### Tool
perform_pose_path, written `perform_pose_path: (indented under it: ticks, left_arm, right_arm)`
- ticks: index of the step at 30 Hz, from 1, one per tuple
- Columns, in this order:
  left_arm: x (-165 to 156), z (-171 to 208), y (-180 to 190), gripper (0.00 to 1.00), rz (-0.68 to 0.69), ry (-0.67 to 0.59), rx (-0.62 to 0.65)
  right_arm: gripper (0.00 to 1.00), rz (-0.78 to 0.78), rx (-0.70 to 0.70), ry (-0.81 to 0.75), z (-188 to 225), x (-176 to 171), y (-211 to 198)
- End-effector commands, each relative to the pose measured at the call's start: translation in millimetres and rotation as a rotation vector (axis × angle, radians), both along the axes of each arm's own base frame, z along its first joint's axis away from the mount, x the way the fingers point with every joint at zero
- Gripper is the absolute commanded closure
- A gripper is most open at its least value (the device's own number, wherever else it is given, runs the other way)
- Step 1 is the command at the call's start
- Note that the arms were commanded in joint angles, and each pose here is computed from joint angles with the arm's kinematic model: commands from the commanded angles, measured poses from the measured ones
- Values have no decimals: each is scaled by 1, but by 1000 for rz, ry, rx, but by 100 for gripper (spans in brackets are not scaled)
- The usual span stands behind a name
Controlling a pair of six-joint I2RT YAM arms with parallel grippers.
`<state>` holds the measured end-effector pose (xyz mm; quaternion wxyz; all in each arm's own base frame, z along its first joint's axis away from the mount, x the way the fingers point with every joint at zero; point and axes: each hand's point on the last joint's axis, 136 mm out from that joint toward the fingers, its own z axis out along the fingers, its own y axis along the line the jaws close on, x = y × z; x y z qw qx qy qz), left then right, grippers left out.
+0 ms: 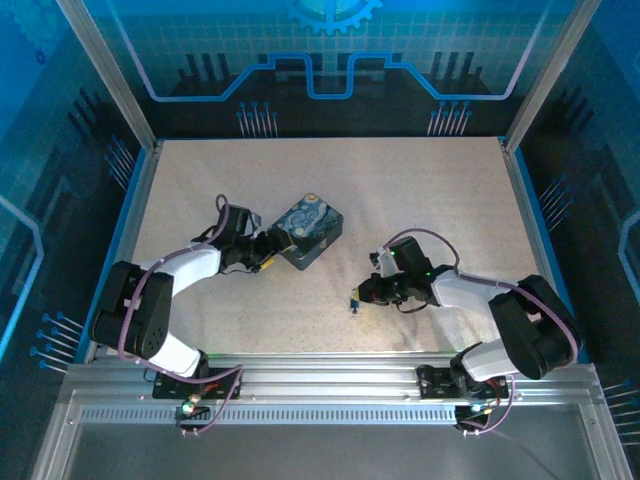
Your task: Unlock the padlock with the key
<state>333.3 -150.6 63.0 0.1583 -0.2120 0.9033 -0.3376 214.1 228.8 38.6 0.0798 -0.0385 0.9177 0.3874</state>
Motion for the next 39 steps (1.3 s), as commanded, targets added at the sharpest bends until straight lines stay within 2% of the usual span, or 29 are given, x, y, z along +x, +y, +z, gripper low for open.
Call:
perform_pose_path:
  ticks: [1,7,21,30,39]
  left_arm:
    - [-11,3,15,24,6,24,67]
    - [-19,32,23,23,35,-54,75]
    - [-51,77,47,19,89,-173,142]
    - [-63,103,54,15,98,-240,154]
    - [-72,121,64,8,113,-285,196]
  right_arm:
    - [96,27,18,23,-6,-5,2]
    - [95,23,7,42,-14,-6,2]
    - [86,-15,-69,42,-22,-4,-11]
    - [71,-59,-103,-15,-5,-4,-27]
    - [58,-126,-146,-146,35,4,-55]
